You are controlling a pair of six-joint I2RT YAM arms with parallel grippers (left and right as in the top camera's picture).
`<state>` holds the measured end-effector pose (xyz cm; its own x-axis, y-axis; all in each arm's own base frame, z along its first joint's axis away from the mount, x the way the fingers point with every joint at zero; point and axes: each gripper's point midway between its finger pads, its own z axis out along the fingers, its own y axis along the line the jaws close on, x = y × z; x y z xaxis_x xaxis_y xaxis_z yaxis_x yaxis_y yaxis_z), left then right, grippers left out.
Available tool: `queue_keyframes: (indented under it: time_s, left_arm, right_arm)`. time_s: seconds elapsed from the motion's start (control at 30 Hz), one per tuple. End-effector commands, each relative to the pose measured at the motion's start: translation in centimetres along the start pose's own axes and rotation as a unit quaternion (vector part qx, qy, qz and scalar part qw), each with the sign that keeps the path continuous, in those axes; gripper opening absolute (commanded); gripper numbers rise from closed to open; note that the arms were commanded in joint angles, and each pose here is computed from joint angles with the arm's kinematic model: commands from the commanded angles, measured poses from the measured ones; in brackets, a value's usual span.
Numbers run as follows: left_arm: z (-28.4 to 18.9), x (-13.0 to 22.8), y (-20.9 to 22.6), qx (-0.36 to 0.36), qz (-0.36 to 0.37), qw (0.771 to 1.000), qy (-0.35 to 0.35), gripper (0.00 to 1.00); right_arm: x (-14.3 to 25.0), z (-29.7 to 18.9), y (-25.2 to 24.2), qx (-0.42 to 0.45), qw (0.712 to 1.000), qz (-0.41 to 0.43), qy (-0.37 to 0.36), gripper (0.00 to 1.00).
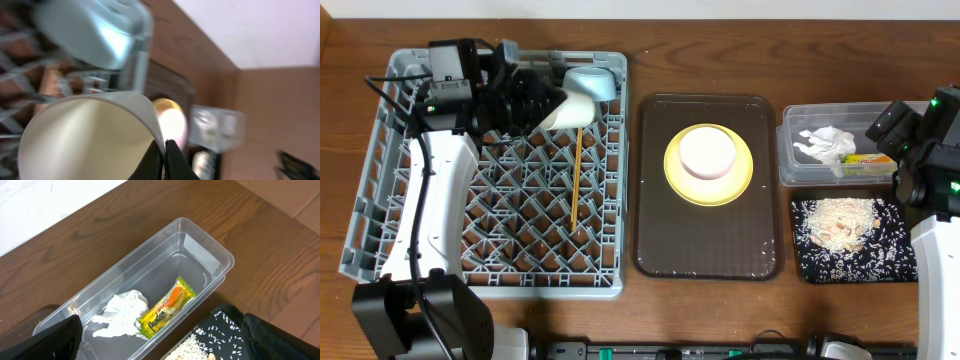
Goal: Sort waste into correct bins and load items into the dishwasher rack
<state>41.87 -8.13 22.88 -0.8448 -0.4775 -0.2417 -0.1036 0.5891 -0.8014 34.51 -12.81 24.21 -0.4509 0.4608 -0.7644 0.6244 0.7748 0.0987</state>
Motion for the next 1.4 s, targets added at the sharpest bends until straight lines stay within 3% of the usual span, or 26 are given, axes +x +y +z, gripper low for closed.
queue_keyframes:
  time_s: [0.0,0.1,0.23,0.53,0.8,1.2,1.37]
  left_arm:
    - [0.5,1.4,-3.1,0.076,0.005,0.996,0.05,0.06]
    - [2.2,2.3,-4.1,0.117,0.017,0.989,0.086,0.06]
    - [4.0,3.3,-6.2,0.22,0.028,0.963,0.154,0.06]
    - [8.5,3.6,-2.5,0.249,-0.02,0.945,0.212,0.06]
    - [10.0,3.5,-0.2,0.243,-0.024,0.946,0.212,0.06]
    - [11.3,2.8,3.3,0.177,-0.025,0.97,0.166,0.06]
    - [11.8,2.8,5.0,0.144,-0.024,0.978,0.152,0.15]
  right_arm:
    - [-0.4,-0.3,-0.2,0.001,1.0,0.002,-0.006,0.99]
    - [-0.4,-0.3,-0.2,0.001,1.0,0.002,-0.006,0.99]
    - [-0.4,-0.3,-0.2,0.001,1.0,0.002,-0.006,0.99]
    - [-0.4,-0.3,-0.2,0.001,1.0,0.002,-0.006,0.99]
    - [-0.4,-0.3,-0.2,0.001,1.0,0.002,-0.006,0.99]
    - [-0.4,-0.3,-0.2,0.001,1.0,0.002,-0.006,0.99]
    - [-0.4,-0.3,-0.2,0.001,1.0,0.002,-0.006,0.99]
